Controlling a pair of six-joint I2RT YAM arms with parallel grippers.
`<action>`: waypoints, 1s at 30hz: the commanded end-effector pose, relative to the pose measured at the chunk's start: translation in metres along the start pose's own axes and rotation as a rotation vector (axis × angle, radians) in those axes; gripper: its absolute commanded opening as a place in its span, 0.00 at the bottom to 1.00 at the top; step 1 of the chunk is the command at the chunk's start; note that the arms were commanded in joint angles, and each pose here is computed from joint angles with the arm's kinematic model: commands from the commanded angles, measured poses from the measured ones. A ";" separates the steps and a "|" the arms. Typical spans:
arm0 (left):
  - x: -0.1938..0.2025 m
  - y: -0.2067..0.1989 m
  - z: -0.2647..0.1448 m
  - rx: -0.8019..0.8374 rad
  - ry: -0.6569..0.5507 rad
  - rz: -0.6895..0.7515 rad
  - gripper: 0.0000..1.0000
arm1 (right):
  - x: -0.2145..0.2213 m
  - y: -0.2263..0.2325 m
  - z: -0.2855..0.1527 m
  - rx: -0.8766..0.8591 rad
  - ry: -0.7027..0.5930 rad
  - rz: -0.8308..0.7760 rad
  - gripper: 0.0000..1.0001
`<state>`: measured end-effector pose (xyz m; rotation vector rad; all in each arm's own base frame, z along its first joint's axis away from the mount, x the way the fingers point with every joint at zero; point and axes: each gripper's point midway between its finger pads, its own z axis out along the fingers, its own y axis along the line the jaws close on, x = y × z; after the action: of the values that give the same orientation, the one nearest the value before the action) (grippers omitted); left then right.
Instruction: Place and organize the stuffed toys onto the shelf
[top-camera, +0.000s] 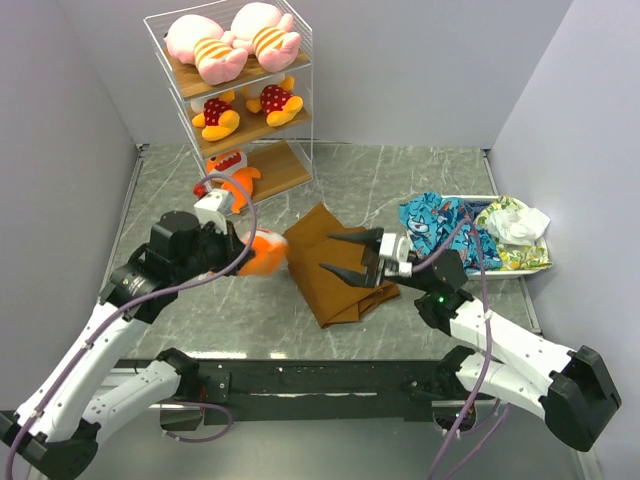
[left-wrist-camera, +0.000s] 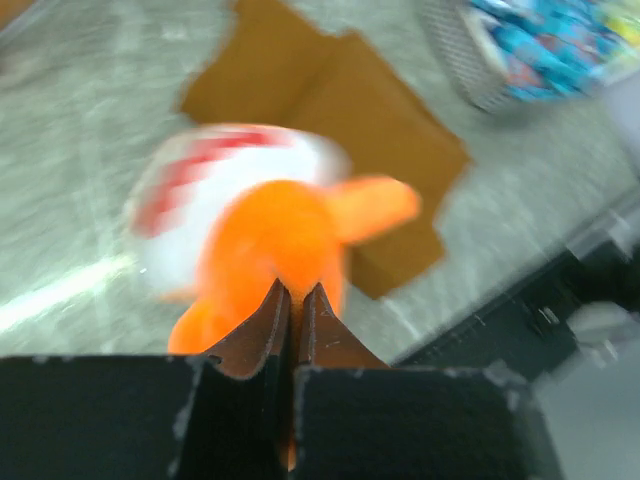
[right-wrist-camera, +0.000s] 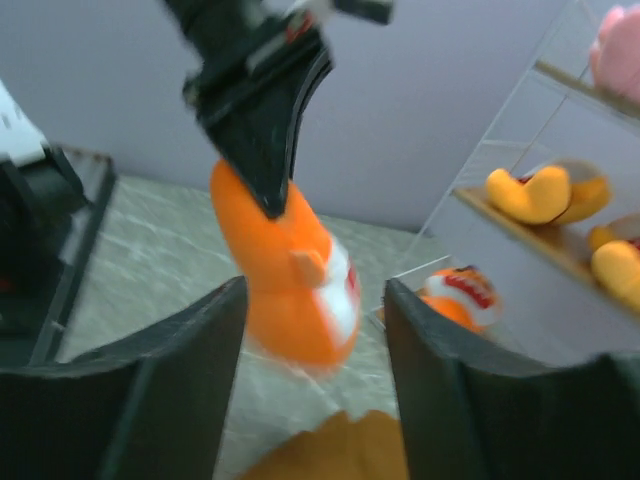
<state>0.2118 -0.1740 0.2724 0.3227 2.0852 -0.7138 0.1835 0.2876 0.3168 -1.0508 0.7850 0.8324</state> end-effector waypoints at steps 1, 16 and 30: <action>-0.029 0.038 -0.014 -0.228 -0.226 -0.107 0.01 | -0.039 -0.026 0.019 0.096 -0.035 0.236 0.69; 0.057 0.127 0.011 -0.640 -0.234 -0.461 0.01 | 0.008 -0.083 0.039 0.446 0.137 0.708 0.65; 0.105 0.113 0.042 -0.518 -0.118 -0.478 0.21 | 0.048 -0.092 0.012 0.654 0.213 0.754 0.62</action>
<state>0.2389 -0.0915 0.1349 -0.5509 2.1325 -0.2894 0.2847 0.2932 0.3105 -0.2889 1.5737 1.0264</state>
